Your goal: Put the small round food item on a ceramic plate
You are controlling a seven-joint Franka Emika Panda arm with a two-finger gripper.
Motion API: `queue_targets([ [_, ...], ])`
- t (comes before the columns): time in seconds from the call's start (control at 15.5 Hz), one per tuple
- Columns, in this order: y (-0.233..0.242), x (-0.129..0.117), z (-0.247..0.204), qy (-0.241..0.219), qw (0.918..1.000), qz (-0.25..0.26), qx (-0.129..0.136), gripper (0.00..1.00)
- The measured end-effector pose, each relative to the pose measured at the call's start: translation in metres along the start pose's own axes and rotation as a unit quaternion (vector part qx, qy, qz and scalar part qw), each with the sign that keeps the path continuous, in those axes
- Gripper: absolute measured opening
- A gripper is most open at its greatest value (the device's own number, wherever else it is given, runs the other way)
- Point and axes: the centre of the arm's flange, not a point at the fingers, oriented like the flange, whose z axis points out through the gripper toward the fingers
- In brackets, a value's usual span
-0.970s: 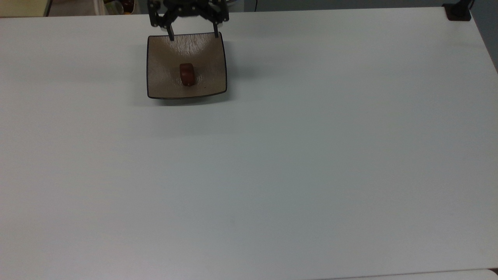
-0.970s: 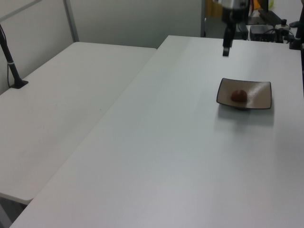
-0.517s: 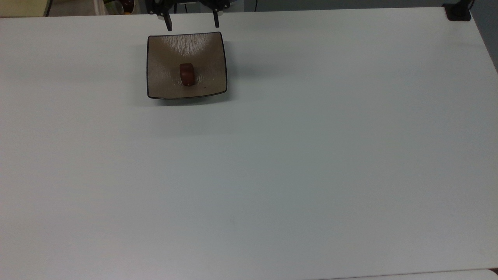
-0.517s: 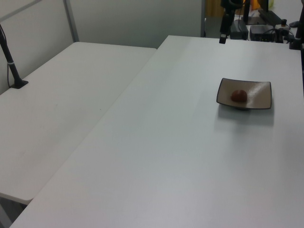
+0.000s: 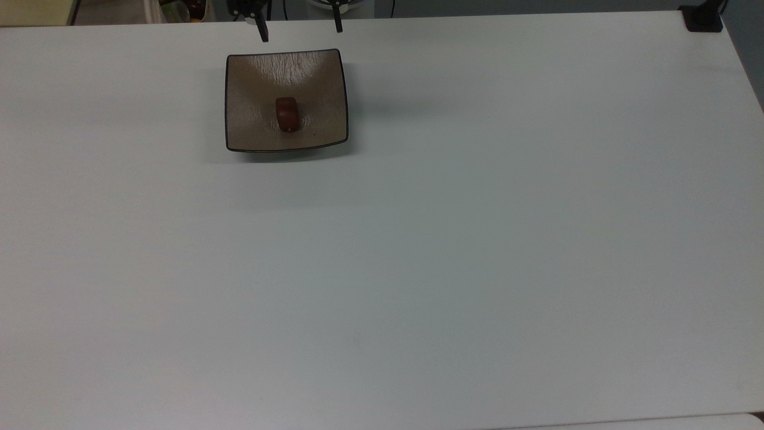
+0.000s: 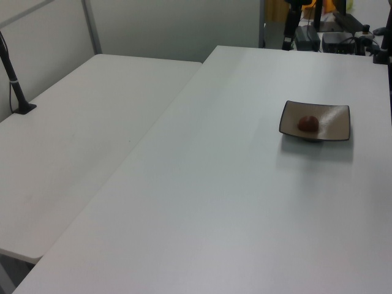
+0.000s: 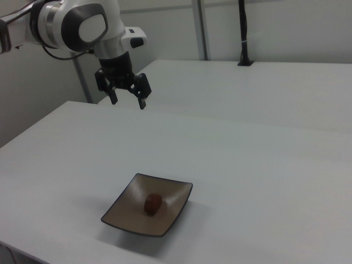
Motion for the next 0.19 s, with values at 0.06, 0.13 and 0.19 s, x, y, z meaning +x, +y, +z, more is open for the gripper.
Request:
queue_targets([
  [0.06,-0.0009,0.0002,0.0000,0.001,1.0000,0.001,0.005,1.00],
  [0.13,-0.0015,0.0003,-0.0001,0.001,1.0000,0.001,0.007,1.00],
  [0.19,-0.0017,0.0004,-0.0003,0.002,1.0000,0.001,0.008,1.00],
])
